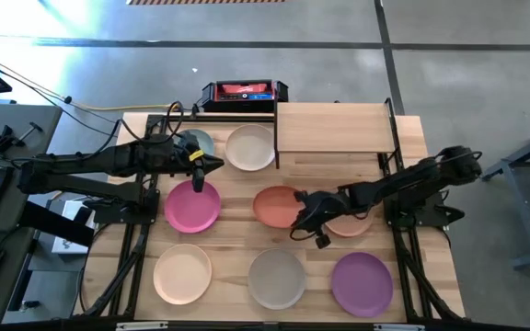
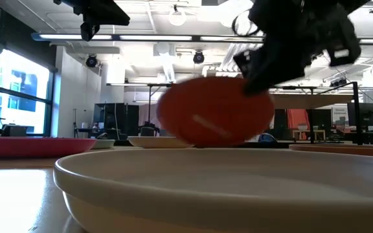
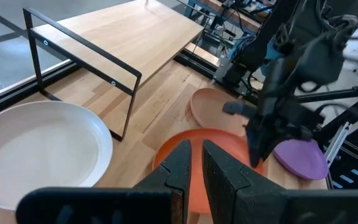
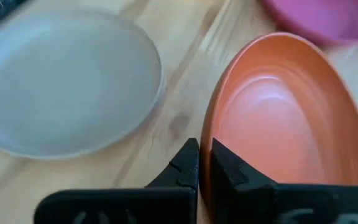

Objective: Place and stack plates onto a shelf
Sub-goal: Put the orange plate on the shelf

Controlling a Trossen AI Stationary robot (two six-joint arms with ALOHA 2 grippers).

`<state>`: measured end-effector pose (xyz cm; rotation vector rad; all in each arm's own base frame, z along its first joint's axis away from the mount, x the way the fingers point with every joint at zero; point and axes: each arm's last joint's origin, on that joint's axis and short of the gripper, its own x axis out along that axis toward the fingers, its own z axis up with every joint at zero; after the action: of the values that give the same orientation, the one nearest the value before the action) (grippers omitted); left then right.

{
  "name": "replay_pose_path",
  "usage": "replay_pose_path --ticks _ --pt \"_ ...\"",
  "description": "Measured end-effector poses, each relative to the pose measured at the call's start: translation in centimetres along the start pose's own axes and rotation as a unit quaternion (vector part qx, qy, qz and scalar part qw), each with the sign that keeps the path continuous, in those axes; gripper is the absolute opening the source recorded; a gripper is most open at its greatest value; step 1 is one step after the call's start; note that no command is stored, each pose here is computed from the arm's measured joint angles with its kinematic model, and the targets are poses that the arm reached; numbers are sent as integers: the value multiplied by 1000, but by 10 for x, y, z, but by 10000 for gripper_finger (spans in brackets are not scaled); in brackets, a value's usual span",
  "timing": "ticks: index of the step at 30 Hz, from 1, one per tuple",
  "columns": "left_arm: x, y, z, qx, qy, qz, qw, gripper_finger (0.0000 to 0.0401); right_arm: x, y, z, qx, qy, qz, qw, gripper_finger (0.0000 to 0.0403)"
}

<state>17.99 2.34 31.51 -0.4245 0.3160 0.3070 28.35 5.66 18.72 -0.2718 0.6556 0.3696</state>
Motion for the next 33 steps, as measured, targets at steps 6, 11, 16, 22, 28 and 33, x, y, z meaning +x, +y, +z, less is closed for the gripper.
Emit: replay_pose_path --ticks 6,11,16,22,28,33 --pt "0 0 0 0 0 0 1000 28 -27 1 17 37 -58 1 998 0" --pt "0 0 0 0 -4 8 1000 28 -52 6 30 30 -108 0 994 0" --pt "0 1 0 0 -4 9 1000 28 -77 8 39 25 -151 -20 988 0" --pt "0 0 0 0 -4 9 1000 28 -106 5 41 -7 -169 -101 980 0" --pt "0 1 0 0 -5 10 1000 28 -132 -3 31 -27 -113 -236 965 0" --pt "0 1 0 0 -6 13 1000 28 -147 -15 15 -21 -37 -326 944 0"
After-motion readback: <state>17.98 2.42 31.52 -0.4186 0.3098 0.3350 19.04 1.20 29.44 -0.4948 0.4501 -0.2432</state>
